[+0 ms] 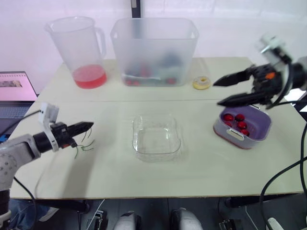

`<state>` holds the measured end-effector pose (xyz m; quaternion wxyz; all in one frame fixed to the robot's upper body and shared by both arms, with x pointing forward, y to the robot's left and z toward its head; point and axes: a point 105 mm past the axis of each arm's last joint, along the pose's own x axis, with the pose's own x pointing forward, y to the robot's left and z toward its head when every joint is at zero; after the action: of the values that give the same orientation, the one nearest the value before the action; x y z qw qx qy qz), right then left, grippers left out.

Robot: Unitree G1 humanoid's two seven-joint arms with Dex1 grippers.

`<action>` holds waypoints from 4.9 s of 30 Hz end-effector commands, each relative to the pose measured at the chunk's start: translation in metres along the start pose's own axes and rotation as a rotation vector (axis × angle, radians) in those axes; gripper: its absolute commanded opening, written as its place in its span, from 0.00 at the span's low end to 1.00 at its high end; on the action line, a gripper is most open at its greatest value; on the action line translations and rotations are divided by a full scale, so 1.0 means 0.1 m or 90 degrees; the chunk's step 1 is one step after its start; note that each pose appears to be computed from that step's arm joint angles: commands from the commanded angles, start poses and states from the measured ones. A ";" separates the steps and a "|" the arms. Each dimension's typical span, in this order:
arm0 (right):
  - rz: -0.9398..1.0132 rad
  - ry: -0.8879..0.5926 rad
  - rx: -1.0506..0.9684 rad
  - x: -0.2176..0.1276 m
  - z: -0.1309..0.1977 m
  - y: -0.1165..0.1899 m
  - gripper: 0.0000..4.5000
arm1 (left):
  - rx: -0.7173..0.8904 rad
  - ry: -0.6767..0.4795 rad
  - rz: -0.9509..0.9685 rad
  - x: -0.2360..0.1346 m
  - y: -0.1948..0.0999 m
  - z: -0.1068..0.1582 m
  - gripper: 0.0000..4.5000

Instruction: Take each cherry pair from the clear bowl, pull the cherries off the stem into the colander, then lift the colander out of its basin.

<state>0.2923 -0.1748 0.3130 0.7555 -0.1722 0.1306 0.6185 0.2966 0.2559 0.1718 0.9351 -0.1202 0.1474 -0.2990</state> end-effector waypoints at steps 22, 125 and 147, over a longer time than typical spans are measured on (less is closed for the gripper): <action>0.018 -0.010 -0.049 0.17 0.02 0.12 1.00 | 0.085 -0.052 0.045 -0.26 0.18 0.51 0.99; -0.456 0.330 0.095 -0.61 -1.00 -0.12 0.05 | 0.468 -0.089 -0.440 0.80 -1.62 0.68 1.00; -0.457 0.196 0.192 -0.82 -0.78 -0.02 0.05 | 0.447 -0.097 -0.451 0.80 -1.61 0.71 1.00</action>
<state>0.2809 -0.2791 0.2613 0.8989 -0.1951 0.2931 0.2607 0.3024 0.0896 0.2624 0.7702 0.1250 -0.0614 -0.6224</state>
